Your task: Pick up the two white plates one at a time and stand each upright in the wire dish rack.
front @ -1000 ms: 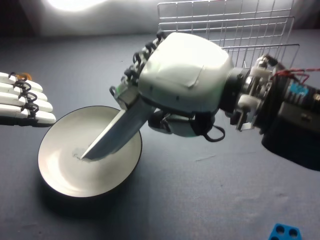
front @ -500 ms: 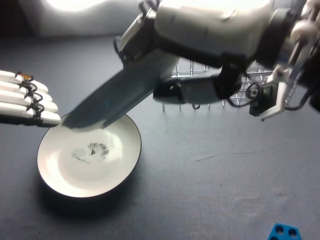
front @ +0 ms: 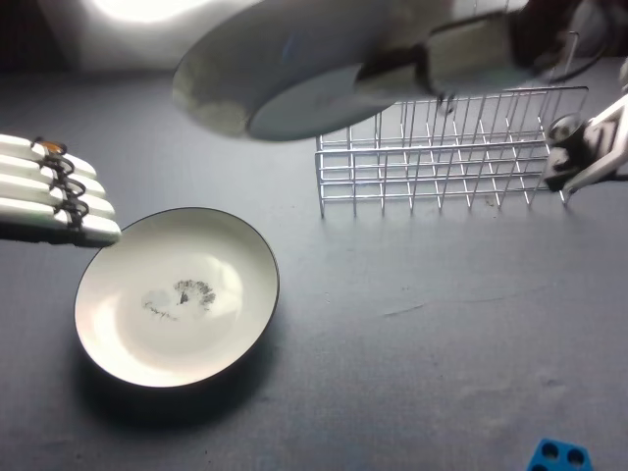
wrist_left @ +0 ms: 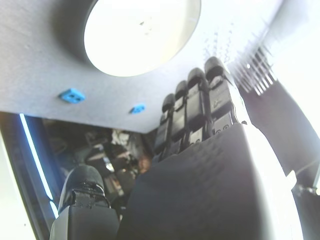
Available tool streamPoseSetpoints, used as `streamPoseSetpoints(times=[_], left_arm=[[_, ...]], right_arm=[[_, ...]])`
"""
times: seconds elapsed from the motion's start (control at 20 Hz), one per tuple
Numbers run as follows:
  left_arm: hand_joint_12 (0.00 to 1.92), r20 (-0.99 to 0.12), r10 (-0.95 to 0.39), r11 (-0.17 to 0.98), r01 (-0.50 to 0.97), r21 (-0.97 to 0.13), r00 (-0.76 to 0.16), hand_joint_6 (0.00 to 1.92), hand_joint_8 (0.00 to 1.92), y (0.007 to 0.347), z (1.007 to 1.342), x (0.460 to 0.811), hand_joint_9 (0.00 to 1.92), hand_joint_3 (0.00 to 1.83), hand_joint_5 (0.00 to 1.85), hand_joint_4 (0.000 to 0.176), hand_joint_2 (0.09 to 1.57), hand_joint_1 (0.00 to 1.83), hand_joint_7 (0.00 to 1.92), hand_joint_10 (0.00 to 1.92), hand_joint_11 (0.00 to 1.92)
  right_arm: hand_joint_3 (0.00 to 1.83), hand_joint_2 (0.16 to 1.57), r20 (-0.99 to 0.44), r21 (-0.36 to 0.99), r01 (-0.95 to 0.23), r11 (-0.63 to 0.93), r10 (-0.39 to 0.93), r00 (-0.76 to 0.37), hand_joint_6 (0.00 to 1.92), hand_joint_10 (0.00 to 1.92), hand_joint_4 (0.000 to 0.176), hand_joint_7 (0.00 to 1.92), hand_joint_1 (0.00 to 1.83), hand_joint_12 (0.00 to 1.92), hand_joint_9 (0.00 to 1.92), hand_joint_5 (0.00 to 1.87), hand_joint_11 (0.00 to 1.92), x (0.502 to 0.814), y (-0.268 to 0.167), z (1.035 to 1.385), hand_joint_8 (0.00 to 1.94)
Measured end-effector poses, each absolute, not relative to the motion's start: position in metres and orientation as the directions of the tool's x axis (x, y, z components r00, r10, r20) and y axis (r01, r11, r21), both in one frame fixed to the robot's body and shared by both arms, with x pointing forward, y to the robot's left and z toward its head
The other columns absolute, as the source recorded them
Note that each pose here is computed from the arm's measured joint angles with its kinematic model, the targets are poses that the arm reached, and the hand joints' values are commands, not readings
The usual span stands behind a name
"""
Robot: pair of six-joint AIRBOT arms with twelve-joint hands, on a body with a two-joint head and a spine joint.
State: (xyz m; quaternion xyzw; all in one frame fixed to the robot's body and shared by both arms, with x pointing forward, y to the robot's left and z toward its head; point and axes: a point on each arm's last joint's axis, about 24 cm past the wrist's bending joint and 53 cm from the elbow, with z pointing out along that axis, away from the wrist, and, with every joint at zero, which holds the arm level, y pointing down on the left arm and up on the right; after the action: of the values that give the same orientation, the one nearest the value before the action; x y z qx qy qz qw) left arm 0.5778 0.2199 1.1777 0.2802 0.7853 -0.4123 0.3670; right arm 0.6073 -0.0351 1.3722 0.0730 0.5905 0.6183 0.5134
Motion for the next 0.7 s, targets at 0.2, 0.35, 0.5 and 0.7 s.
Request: streamPoseSetpoints(times=[0.2,0.35,0.5,0.7], left_arm=[[0.18,-0.807,0.143,0.506,0.743,-0.438,-0.573,0.00,0.00,0.221,1.177,0.577,0.08,0.00,0.05,0.000,1.04,0.00,0.09,0.00,0.00],[0.18,-0.808,0.145,0.514,0.741,-0.432,-0.572,0.00,0.00,0.222,1.176,0.579,0.08,0.00,0.06,0.000,1.05,0.00,0.08,0.00,0.00],[0.16,-0.808,0.151,0.517,0.742,-0.427,-0.570,0.00,0.00,0.224,1.175,0.579,0.07,0.00,0.07,0.000,1.04,0.00,0.08,0.00,0.00],[0.24,-0.805,0.140,0.536,0.728,-0.428,-0.577,0.00,0.00,0.229,1.174,0.586,0.09,0.00,0.10,0.000,1.05,0.00,0.10,0.00,0.00]], right_arm=[[0.00,1.07,-0.488,0.822,-0.522,0.226,0.751,-0.444,0.92,1.04,0.000,1.08,1.39,1.17,1.04,0.98,0.85,0.616,-0.059,1.375,0.76],[0.00,1.08,-0.509,0.823,-0.510,0.249,0.722,-0.469,0.97,1.05,0.000,1.06,1.38,1.17,1.03,0.96,0.83,0.614,-0.054,1.365,0.77],[0.00,1.08,-0.506,0.831,-0.495,0.256,0.717,-0.479,0.97,1.04,0.000,1.08,1.38,1.16,1.04,0.95,0.85,0.615,-0.054,1.356,0.76],[0.00,1.08,-0.507,0.826,-0.491,0.277,0.744,-0.434,1.00,1.04,0.000,1.07,1.38,1.15,1.03,0.94,0.86,0.626,-0.075,1.357,0.78]])
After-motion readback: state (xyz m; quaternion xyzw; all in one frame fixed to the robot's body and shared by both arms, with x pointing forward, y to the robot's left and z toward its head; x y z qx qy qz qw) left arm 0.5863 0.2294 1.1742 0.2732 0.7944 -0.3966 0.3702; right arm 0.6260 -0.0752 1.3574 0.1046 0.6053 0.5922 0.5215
